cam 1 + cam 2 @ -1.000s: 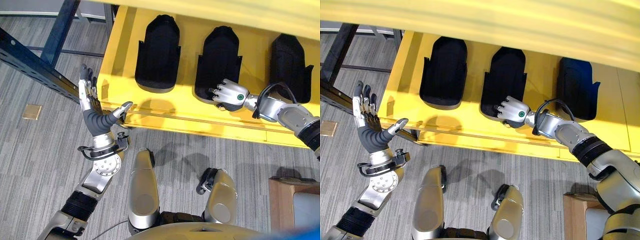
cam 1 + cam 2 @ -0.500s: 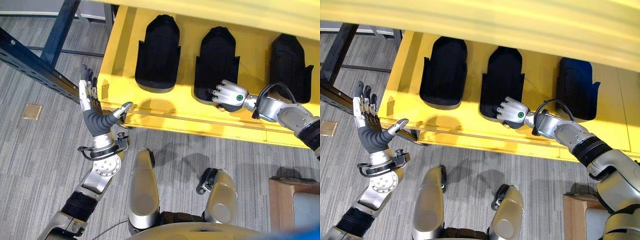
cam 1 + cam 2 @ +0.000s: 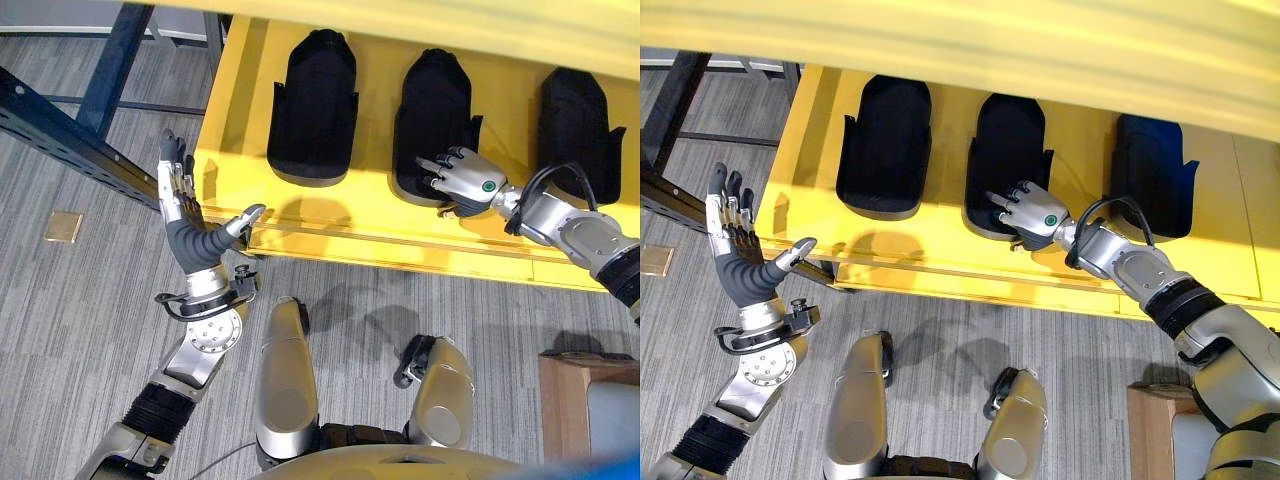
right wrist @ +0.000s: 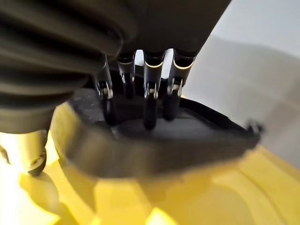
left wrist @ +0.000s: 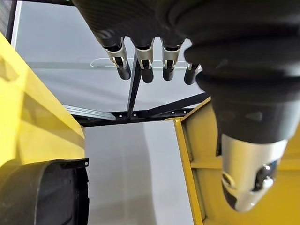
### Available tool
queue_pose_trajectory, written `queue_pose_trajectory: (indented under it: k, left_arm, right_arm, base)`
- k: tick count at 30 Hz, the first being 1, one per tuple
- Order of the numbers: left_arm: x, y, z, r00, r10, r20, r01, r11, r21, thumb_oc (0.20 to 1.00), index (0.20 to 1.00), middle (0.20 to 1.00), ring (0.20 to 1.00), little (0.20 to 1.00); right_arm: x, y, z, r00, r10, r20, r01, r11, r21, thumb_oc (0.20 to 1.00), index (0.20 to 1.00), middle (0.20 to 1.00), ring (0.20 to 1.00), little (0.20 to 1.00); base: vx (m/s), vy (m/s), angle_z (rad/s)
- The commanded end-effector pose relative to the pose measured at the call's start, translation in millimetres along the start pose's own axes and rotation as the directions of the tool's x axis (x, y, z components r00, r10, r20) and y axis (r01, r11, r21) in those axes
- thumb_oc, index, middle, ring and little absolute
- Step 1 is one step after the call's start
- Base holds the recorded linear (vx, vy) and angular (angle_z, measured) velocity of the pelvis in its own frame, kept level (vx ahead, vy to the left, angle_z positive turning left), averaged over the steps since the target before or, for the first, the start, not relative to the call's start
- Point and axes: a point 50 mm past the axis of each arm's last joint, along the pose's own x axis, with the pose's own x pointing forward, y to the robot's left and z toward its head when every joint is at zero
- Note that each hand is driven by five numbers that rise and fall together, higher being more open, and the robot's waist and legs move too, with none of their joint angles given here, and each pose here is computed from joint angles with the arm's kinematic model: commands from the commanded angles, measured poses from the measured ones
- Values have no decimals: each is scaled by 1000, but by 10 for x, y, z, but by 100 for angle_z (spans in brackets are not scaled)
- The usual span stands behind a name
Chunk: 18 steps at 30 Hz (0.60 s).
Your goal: Move parts from the plastic box to the shelf.
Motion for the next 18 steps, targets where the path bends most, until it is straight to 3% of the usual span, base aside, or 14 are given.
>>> queue_pose_trajectory:
  k: [1,2,9,13,14,18]
  left_arm:
    - [24,-18,187,995,-2,101,7,999,-49,1000,1000,1000,1000,1000]
    - [34,-22,196,995,1,103,4,999,-49,1000,1000,1000,1000,1000]
    - [60,-34,206,995,9,101,-3,998,-55,1000,1000,1000,1000,1000]
    - [62,-50,208,995,12,97,-6,998,-56,1000,1000,1000,1000,1000]
    - [56,-54,206,995,17,95,-12,998,-56,1000,1000,1000,1000,1000]
    - [57,-41,216,995,36,93,-30,998,-63,1000,1000,1000,1000,1000]
  right_arm:
    - [-233,203,-81,991,122,-53,-118,991,62,1000,1000,1000,1000,1000]
    - [-234,200,-71,991,116,-72,-107,987,124,1000,1000,1000,1000,1000]
    - [-197,152,-9,996,72,-46,-66,990,123,1000,1000,1000,1000,1000]
    - [-201,89,-41,992,-62,-113,78,987,142,1000,1000,1000,1000,1000]
    - [-203,30,-58,976,-158,-151,181,972,152,1000,1000,1000,1000,1000]
    - [-214,-89,-28,938,-288,-193,329,916,230,1000,1000,1000,1000,1000]
  base:
    - [0,0,0]
    - [-6,10,-4]
    - [-2,5,-2]
    - [0,0,0]
    - [0,0,0]
    - [-14,39,0]
